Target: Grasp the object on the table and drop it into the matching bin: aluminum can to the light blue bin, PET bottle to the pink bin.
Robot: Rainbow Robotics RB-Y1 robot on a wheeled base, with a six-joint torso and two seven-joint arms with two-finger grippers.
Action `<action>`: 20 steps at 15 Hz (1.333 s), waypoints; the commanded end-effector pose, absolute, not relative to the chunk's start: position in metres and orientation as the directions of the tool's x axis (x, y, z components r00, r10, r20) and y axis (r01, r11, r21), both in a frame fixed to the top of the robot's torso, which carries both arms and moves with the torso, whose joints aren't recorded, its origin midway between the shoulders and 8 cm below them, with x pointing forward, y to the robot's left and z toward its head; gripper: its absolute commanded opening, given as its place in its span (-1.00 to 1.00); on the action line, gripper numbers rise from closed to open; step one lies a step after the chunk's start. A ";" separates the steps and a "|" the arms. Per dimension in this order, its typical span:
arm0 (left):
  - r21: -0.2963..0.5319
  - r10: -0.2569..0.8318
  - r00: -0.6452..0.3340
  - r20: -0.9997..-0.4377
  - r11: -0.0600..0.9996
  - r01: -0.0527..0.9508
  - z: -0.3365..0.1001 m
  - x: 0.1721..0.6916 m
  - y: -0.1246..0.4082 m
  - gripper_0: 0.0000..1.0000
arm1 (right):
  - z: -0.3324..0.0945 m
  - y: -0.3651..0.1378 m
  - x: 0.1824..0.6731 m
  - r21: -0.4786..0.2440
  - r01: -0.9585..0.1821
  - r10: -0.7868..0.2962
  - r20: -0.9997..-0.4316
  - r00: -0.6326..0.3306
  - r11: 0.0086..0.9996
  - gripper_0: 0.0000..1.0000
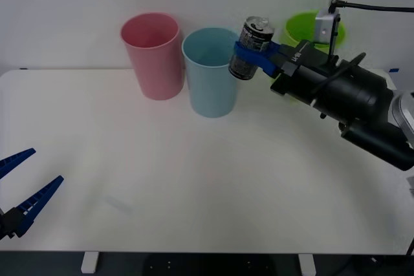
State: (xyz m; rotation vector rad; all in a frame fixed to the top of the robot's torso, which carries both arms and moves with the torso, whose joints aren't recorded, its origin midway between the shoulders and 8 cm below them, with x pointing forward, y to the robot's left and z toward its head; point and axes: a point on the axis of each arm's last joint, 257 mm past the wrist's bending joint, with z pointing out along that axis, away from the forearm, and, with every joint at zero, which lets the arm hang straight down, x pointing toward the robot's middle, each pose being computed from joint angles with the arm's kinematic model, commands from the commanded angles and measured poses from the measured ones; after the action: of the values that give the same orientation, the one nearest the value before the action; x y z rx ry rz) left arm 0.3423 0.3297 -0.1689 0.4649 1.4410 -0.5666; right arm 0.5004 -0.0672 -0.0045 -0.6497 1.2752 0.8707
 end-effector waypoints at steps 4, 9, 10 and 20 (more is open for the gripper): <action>-0.039 -0.082 0.041 -0.996 0.785 0.618 -0.169 0.342 0.330 1.00 | 0.004 -0.055 0.546 0.030 -0.810 0.172 -0.981 0.087 0.585 -1.00; -0.039 -0.082 0.041 -0.996 0.785 0.618 -0.169 0.342 0.330 1.00 | 0.009 -0.042 0.588 0.038 -0.754 0.177 -0.979 0.105 0.656 -1.00; -0.039 -0.082 0.041 -0.996 0.785 0.618 -0.169 0.342 0.330 1.00 | 0.010 -0.039 0.597 0.040 -0.742 0.176 -0.979 0.106 0.669 -1.00; -0.039 -0.082 0.041 -0.996 0.785 0.618 -0.169 0.342 0.330 1.00 | 0.000 -0.013 0.659 0.046 -0.613 0.150 -0.982 0.118 0.789 -1.00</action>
State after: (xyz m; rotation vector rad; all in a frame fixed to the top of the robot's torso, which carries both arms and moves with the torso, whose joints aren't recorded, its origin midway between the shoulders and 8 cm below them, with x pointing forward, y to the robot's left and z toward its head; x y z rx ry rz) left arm 0.3422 0.3297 -0.1689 0.4649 1.4410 -0.5666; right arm 0.6554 -0.0143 0.0014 -0.4267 1.3403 0.5938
